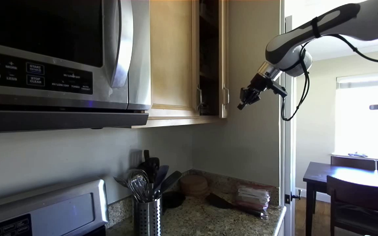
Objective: Close the open cabinet door
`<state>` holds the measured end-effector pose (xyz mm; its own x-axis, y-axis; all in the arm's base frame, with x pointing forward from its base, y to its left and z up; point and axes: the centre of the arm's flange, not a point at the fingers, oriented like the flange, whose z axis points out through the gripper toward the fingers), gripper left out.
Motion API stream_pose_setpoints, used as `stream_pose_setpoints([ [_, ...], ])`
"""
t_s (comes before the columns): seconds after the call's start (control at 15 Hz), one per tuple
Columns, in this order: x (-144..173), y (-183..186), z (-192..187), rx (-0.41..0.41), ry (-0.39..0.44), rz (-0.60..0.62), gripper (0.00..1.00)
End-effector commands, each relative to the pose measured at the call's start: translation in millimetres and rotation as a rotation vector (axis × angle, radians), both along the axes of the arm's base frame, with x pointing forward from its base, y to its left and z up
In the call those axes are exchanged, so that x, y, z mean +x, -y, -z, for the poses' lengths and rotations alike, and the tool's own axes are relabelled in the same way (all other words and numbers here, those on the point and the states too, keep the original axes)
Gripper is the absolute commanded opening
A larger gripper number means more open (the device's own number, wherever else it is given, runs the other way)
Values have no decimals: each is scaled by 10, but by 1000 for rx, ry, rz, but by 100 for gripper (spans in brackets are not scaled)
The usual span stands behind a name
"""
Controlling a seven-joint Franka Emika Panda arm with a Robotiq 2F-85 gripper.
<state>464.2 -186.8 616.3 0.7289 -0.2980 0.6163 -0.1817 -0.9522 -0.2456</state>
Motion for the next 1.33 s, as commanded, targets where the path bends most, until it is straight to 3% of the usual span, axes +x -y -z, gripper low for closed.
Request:
stream_pose_setpoints([
  [0.0, 191, 16, -81, 47, 71, -11, 7],
  [0.53, 513, -108, -153, 140, 250, -13, 6],
  [1.27, 918, -351, -78, 219, 352, -91, 6],
])
